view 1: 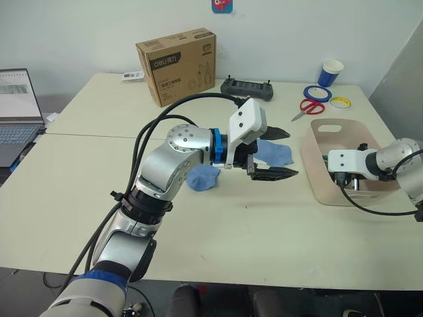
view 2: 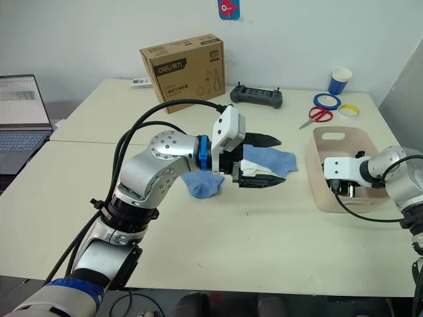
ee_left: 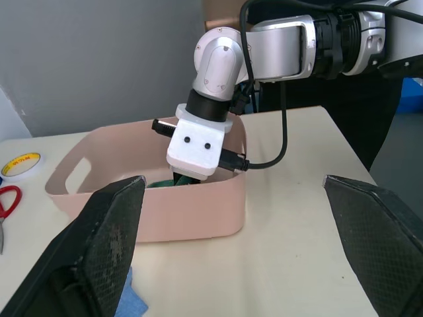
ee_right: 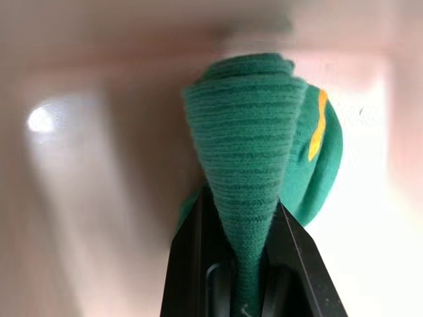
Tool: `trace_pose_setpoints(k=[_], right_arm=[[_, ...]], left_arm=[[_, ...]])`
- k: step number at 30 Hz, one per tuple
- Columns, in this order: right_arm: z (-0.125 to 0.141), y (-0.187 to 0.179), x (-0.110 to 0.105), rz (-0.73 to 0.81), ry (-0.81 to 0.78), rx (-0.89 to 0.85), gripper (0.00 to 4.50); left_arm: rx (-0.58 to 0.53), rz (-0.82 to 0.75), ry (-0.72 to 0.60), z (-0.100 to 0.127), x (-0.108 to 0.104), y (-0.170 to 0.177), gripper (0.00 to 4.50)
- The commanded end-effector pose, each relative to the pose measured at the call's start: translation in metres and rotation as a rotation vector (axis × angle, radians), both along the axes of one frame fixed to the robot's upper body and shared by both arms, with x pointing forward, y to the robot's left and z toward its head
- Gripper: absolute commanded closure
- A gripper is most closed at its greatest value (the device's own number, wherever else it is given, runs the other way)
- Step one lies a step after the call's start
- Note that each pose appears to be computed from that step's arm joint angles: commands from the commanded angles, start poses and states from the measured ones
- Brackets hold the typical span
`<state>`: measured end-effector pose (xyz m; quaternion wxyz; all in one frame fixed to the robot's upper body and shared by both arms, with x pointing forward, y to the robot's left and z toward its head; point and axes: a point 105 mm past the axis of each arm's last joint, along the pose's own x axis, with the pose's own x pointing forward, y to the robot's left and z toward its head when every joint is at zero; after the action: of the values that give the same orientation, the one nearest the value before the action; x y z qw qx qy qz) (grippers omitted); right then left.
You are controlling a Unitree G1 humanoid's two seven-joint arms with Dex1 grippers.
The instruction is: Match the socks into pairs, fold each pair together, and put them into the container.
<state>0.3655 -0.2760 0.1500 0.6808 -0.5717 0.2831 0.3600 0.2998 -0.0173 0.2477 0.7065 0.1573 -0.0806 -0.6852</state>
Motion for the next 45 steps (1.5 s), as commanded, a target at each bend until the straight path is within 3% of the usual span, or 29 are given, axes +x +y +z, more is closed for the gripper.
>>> trace_pose_setpoints(k=[1,2,5,15,25,30,34,37,42,45], right_arm=[[0.011,0.000,0.003,0.002,-0.021,0.002,4.50],[0.011,0.000,0.003,0.004,-0.020,0.006,4.50],[0.015,0.001,0.003,0.010,-0.029,0.017,3.59],[0.060,-0.002,-0.001,0.013,-0.037,0.008,0.09],[0.126,-0.012,-0.021,0.002,-0.068,0.001,0.04],[0.152,0.032,-0.016,0.117,-0.167,0.184,0.04],[0.134,0.114,-0.021,0.302,-0.134,0.561,0.04],[0.117,0.166,-0.023,0.279,-0.121,0.898,0.04],[0.075,0.200,-0.022,0.127,-0.202,1.145,0.04],[0.045,0.198,-0.018,0.000,-0.297,1.173,0.04]], left_arm=[[0.002,-0.010,-0.031,0.006,-0.002,0.000,0.01],[0.001,-0.009,-0.032,0.006,-0.002,0.001,0.01],[0.005,-0.002,-0.029,0.004,-0.001,0.003,0.00],[0.013,0.007,-0.036,0.003,0.003,0.004,0.00],[0.042,0.078,-0.020,-0.012,0.008,0.022,0.00],[-0.004,0.214,0.016,-0.019,0.015,0.049,0.00],[-0.092,0.411,0.011,-0.026,0.022,0.079,0.00],[-0.179,0.641,0.018,-0.035,0.031,0.107,0.00],[-0.244,0.890,0.038,-0.066,0.024,0.140,0.00],[-0.290,0.990,0.053,-0.079,0.019,0.147,0.00]])
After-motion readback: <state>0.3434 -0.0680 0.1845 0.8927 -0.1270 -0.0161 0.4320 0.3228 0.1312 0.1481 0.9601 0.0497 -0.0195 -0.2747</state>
